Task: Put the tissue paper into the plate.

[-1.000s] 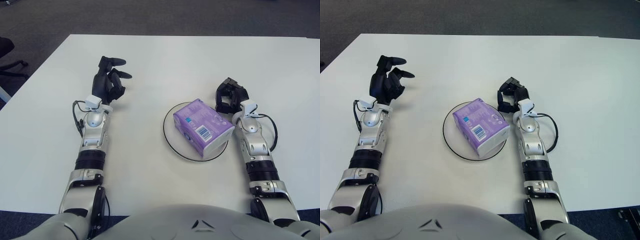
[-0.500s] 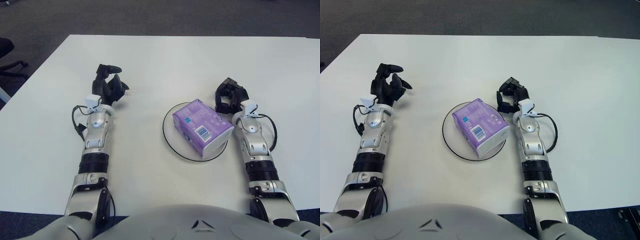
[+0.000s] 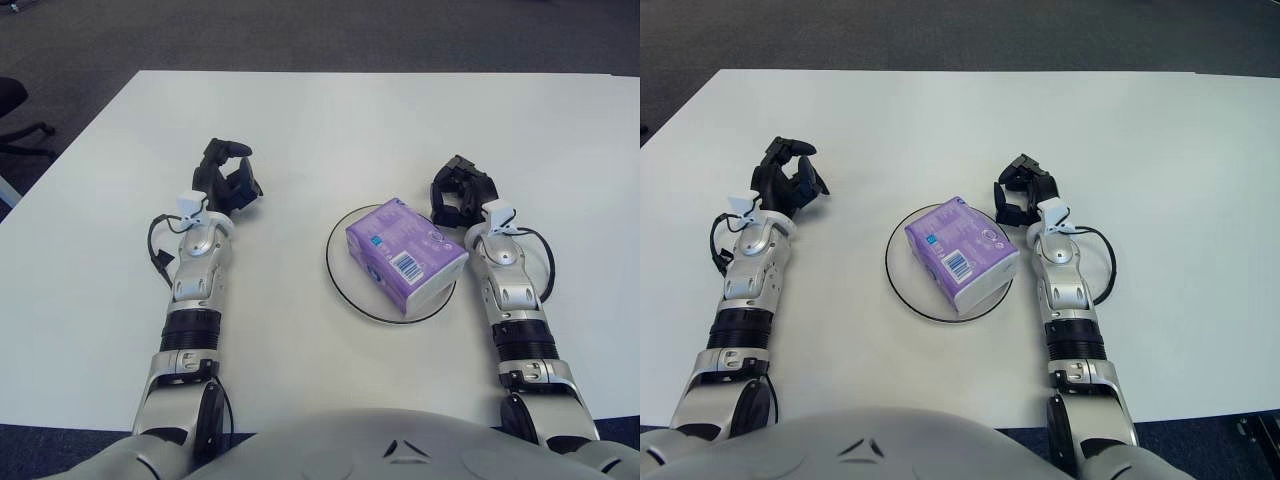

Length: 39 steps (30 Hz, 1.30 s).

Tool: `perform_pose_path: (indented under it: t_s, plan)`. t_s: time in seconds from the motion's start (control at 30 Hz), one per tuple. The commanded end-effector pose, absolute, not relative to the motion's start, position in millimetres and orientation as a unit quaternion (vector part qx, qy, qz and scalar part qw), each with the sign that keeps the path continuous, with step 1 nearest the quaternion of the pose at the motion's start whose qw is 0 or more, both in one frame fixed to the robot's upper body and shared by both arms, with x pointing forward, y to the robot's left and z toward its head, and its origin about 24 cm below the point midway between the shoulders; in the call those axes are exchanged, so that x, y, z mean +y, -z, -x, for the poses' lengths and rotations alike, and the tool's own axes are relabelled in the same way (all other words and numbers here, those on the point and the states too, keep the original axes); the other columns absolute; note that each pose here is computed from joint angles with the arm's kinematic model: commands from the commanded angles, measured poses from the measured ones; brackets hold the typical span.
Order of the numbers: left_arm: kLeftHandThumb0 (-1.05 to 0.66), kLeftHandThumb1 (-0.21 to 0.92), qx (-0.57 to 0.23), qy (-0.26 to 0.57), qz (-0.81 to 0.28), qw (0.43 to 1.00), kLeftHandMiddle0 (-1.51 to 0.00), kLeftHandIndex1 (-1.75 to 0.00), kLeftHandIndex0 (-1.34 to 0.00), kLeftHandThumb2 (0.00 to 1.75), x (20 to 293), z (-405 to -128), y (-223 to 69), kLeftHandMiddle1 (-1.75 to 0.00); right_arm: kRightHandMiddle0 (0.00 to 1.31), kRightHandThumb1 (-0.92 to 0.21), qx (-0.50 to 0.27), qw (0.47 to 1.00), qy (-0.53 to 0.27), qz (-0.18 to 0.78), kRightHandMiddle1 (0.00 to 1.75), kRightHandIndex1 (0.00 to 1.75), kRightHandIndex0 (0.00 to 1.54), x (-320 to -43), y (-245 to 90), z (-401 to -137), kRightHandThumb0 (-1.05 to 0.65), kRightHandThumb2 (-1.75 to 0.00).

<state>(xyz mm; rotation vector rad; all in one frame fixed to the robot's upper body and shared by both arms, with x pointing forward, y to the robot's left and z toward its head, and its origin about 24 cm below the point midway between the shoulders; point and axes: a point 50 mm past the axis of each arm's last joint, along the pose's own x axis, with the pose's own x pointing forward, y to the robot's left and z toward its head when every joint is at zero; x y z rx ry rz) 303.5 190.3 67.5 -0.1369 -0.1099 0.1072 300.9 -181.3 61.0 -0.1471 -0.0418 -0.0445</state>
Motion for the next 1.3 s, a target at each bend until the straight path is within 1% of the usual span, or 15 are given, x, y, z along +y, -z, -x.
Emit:
perform_pose_path:
  t_s: [0.0, 0.17, 0.47, 0.77, 1.07, 1.27]
  plan:
    - [-0.43, 0.50, 0.041, -0.062, 0.109, 0.991, -1.19, -1.75, -0.47, 1.09, 184.1, -278.2, -13.3, -1.75, 0.59, -0.34, 0.077, 0.995, 0.030, 0.056, 1.75, 1.75, 1.10, -186.2, -12.8, -277.7, -0.47, -1.29]
    - [-0.43, 0.49, 0.047, -0.058, 0.115, 0.991, -1.21, -1.75, -0.48, 1.10, 184.0, -274.5, -7.9, -1.75, 0.60, -0.33, 0.078, 0.995, 0.031, 0.051, 1.75, 1.75, 1.09, -186.4, -12.7, -278.2, -0.48, -1.30]
    - [-0.43, 0.49, 0.049, -0.048, 0.120, 0.990, -1.21, -1.75, -0.48, 1.11, 174.3, -265.6, -3.1, -1.75, 0.60, -0.33, 0.074, 0.996, 0.031, 0.045, 1.75, 1.75, 1.09, -186.8, -12.3, -278.0, -0.48, -1.30]
    - [-0.43, 0.49, 0.054, -0.034, 0.122, 0.991, -1.20, -1.75, -0.48, 1.11, 170.7, -262.7, -0.6, -1.75, 0.60, -0.33, 0.077, 0.995, 0.032, 0.056, 1.75, 1.75, 1.10, -186.8, -12.2, -278.0, -0.48, -1.30]
    - [-0.43, 0.50, 0.058, -0.028, 0.127, 0.990, -1.15, -1.75, -0.47, 1.09, 170.7, -260.6, 0.8, -1.75, 0.59, -0.35, 0.078, 0.995, 0.033, 0.053, 1.75, 1.75, 1.08, -186.3, -12.1, -277.9, -0.47, -1.28]
    - [-0.43, 0.50, 0.056, -0.026, 0.133, 0.989, -1.16, -1.75, -0.48, 1.10, 169.5, -258.7, -0.2, -1.75, 0.59, -0.35, 0.078, 0.995, 0.031, 0.046, 1.75, 1.75, 1.08, -186.2, -11.6, -278.1, -0.47, -1.28]
